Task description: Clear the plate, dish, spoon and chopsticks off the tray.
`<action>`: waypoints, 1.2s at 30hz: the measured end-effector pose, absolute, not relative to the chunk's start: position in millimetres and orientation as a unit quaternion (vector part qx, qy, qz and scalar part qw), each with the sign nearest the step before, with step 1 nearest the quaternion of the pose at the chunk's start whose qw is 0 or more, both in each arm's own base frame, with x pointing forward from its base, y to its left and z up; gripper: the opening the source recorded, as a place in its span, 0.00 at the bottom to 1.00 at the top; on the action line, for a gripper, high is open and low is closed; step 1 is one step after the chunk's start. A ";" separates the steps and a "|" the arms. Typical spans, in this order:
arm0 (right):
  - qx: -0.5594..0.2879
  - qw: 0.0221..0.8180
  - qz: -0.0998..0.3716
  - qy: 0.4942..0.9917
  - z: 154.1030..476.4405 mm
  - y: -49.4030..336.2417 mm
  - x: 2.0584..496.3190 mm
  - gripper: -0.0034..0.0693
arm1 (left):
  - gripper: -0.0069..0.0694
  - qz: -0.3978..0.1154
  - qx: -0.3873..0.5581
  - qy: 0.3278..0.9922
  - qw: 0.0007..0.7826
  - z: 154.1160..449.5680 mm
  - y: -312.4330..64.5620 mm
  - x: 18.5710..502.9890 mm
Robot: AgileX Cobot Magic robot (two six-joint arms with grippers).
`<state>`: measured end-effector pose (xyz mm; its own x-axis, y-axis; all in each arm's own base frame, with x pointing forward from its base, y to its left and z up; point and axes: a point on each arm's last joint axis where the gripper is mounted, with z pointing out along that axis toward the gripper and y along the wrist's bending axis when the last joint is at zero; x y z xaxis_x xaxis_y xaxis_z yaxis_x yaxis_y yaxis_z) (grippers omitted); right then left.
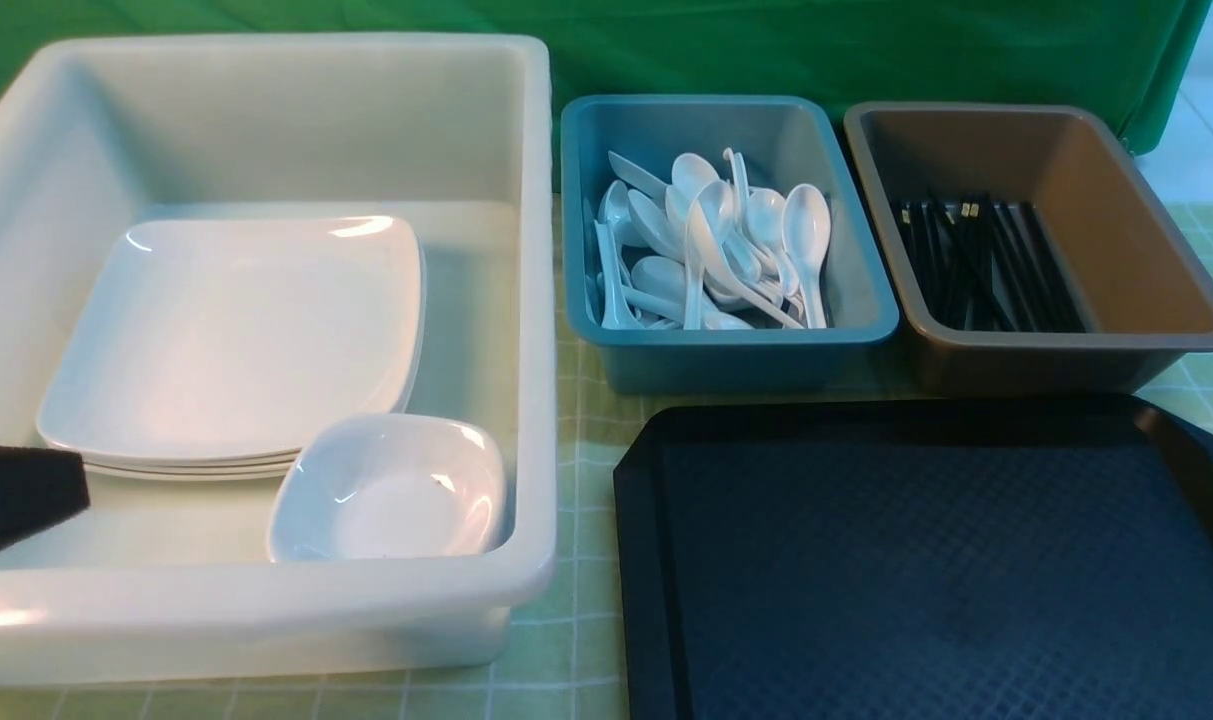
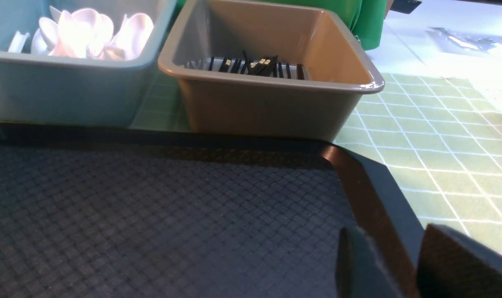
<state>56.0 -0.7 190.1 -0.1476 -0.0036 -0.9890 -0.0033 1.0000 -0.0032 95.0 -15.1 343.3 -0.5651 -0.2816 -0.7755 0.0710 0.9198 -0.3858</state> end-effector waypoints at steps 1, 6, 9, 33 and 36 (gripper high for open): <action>-0.002 0.653 0.000 0.757 190.1 -0.7 56.0 0.34 | 0.07 -0.189 -0.062 0.863 0.465 343.6 -14.8 95.2; -0.002 0.653 0.000 0.757 190.1 -0.7 56.0 0.36 | 0.07 -0.144 -0.042 0.809 0.568 357.3 -29.3 58.9; -0.002 0.653 0.000 0.757 190.1 -0.7 56.0 0.37 | 0.07 -0.132 -0.030 0.793 0.594 359.6 -36.5 43.9; -0.002 0.653 0.000 0.757 190.1 -0.7 56.0 0.38 | 0.07 0.002 -0.034 0.752 0.658 337.2 -18.0 44.0; -0.002 0.653 0.000 0.757 190.1 -0.7 56.0 0.38 | 0.07 0.013 -0.059 0.755 0.654 319.7 -11.8 44.4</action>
<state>56.0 -0.7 190.1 -0.1476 -0.0036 -0.9890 -0.0033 1.0000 -0.0032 44.4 -11.8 319.7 -0.1389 -0.0708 -0.9878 -0.1060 0.9928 -0.0562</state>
